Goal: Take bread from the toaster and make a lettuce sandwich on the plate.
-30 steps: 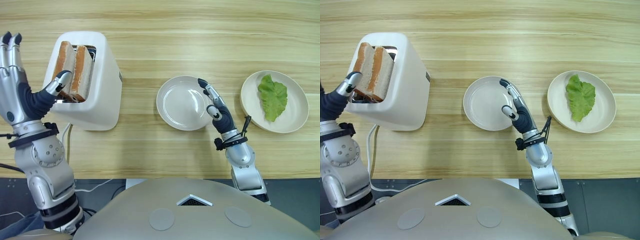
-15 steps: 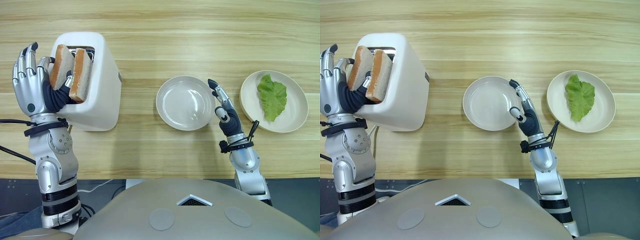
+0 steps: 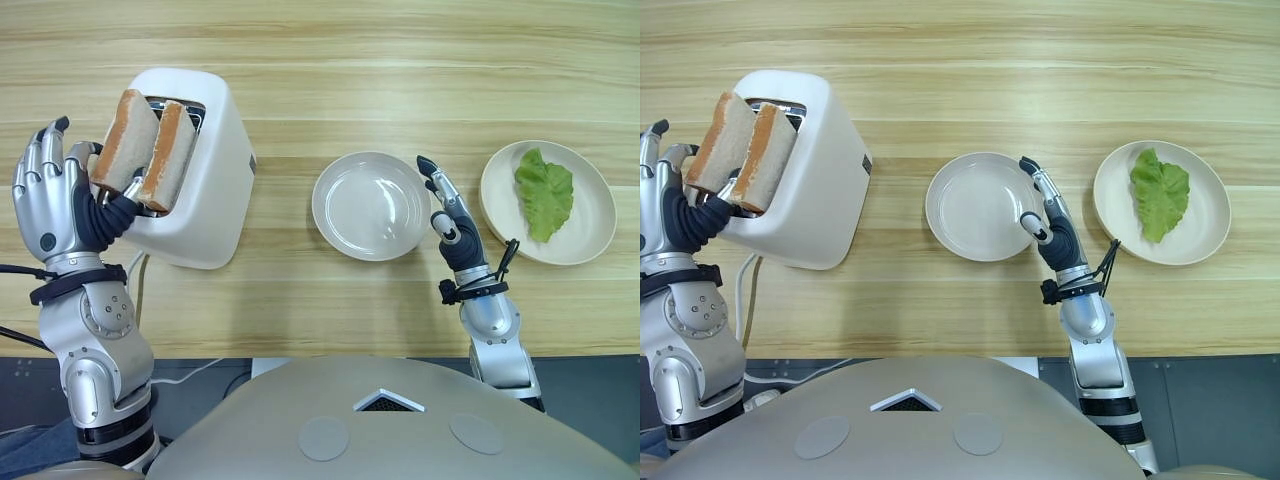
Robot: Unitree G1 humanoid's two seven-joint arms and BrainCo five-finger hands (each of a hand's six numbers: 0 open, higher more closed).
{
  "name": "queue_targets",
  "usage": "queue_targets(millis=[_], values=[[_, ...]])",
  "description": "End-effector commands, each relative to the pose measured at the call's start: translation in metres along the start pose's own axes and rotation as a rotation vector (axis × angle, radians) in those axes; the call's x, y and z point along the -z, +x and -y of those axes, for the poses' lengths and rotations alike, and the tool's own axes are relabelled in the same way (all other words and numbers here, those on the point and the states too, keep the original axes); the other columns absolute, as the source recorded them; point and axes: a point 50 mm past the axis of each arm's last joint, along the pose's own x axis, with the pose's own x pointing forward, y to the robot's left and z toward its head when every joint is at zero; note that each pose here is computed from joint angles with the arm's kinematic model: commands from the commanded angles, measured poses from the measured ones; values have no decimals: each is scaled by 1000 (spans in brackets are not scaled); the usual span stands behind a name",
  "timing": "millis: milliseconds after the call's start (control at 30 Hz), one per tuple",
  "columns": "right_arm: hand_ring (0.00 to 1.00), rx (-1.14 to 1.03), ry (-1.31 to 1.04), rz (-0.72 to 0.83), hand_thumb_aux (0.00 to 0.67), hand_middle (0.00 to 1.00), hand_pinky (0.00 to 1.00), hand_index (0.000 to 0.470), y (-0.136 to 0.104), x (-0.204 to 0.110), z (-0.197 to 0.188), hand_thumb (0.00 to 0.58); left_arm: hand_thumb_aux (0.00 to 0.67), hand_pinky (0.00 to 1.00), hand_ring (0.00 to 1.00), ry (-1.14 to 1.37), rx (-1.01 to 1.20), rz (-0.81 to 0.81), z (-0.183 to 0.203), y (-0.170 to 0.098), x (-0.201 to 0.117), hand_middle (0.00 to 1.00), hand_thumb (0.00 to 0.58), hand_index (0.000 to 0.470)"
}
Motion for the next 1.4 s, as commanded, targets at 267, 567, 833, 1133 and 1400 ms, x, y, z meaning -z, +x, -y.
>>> queue_targets(millis=[267,567,833,1133,1400], values=[[0,8,1,-13,0,0,0,0,2,4,-1,0,670,1000,1000,-65,-15,91,2,10,-16,1000,580,470],[0,2,3,-12,0,0,0,0,3,5,-2,0,670,1000,1000,-124,-371,209,-55,22,-31,1000,580,470],[0,-2,5,-10,0,0,0,0,4,5,-3,0,670,1000,1000,-147,-499,266,-76,19,-36,1000,580,470],[0,115,39,111,0,0,0,0,11,-22,20,0,670,1000,1000,-965,-189,690,-66,1,-116,1000,580,470],[0,283,-76,148,0,0,0,0,25,-43,87,0,670,1000,1000,-1294,418,877,-19,-18,-206,1000,580,470]])
